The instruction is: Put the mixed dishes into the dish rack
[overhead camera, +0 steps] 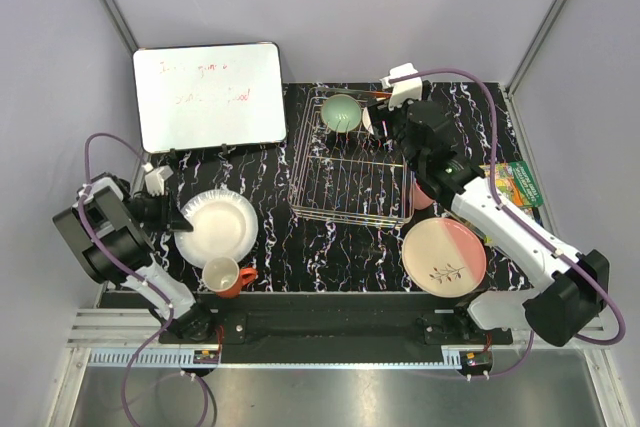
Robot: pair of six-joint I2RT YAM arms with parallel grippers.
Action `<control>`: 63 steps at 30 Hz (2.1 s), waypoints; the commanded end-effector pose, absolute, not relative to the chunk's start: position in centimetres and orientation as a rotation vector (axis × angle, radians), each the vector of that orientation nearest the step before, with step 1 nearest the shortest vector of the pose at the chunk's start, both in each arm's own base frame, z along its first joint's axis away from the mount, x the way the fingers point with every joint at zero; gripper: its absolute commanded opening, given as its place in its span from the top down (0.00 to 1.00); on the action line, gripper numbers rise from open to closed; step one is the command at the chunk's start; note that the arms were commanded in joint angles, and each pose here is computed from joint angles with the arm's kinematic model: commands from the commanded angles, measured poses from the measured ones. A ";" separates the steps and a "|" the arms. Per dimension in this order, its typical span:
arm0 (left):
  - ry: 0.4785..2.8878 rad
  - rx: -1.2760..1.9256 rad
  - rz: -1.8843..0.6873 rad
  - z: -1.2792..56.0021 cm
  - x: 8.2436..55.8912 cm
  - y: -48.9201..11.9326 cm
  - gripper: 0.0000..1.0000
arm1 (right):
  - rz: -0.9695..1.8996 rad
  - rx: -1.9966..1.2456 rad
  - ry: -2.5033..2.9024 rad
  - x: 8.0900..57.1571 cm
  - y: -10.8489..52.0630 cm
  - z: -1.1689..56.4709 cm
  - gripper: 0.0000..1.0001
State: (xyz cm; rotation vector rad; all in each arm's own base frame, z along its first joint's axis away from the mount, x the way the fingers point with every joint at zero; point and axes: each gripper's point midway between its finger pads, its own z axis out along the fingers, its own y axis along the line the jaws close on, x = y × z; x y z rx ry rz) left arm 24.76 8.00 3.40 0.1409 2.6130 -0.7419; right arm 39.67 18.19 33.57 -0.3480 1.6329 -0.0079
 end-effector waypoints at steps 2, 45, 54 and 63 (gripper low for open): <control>2.615 0.203 -0.714 3.9 24.8 8.4 0.87 | -0.001 -0.322 1.608 38.8 17.6 34.6 0.21; 2.119 0.369 -0.187 24.8 44.5 -6.3 1.00 | 0.030 -0.280 1.620 37.9 17.1 32.1 0.25; 2.063 0.431 -0.116 27.1 44.8 -7.6 1.00 | 0.021 -0.269 1.621 37.9 16.9 32.1 0.26; 2.048 0.518 -0.028 27.3 44.7 -8.6 1.00 | 0.014 -0.254 1.622 37.8 16.6 32.0 0.26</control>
